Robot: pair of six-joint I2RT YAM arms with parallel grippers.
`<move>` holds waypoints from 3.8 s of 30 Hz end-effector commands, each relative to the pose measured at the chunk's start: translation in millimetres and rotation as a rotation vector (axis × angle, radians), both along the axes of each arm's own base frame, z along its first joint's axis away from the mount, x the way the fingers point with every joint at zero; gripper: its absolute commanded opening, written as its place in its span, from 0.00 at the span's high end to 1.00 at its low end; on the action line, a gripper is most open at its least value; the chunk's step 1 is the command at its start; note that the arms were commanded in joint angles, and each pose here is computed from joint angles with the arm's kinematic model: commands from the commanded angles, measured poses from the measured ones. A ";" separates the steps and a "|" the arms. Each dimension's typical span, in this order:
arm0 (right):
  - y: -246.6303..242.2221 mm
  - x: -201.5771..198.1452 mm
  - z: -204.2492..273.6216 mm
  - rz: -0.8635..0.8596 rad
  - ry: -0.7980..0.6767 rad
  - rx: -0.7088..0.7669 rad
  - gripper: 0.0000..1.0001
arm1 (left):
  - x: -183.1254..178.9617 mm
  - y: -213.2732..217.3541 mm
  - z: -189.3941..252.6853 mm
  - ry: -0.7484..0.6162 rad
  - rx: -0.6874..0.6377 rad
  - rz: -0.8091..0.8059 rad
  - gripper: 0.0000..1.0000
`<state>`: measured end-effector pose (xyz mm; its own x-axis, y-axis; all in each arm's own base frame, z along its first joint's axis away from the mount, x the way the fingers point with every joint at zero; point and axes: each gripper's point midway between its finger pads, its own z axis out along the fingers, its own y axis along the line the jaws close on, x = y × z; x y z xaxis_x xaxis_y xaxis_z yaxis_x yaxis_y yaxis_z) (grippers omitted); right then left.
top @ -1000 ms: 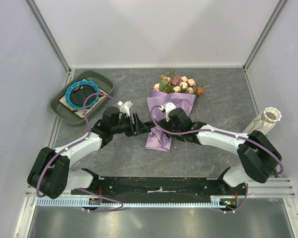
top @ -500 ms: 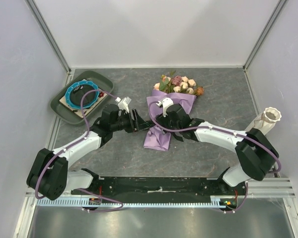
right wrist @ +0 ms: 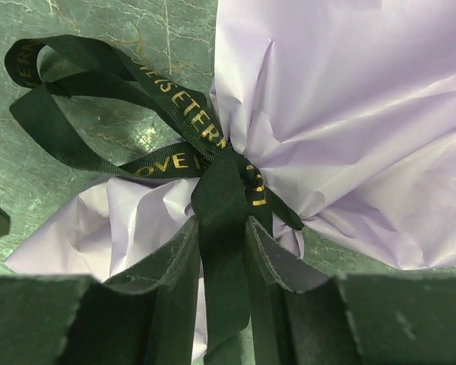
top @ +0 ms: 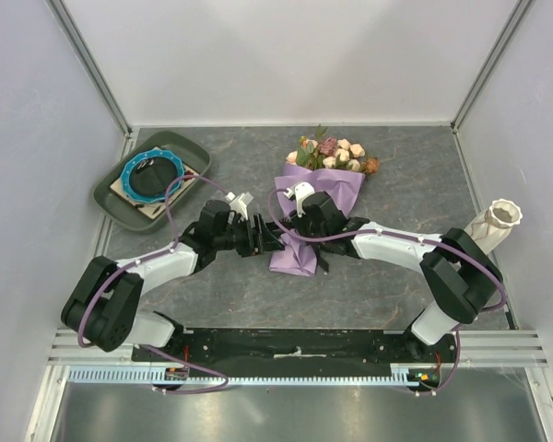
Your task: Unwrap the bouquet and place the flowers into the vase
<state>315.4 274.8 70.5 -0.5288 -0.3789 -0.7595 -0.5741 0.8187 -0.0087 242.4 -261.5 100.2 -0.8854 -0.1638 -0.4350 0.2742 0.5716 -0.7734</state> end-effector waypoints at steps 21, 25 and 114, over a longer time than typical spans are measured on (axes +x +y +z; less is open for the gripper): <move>4.5 15.7 26.6 -0.025 -0.066 -0.027 0.69 | 1.5 -18.5 -21.1 0.014 0.011 -0.015 0.28; 5.8 18.8 19.9 -0.017 -0.061 -0.051 0.59 | 1.5 -19.7 -23.3 0.017 0.008 -0.018 0.26; -3.4 46.7 25.2 -0.127 0.300 0.350 0.53 | 14.4 1.0 35.5 0.047 -0.151 0.049 0.37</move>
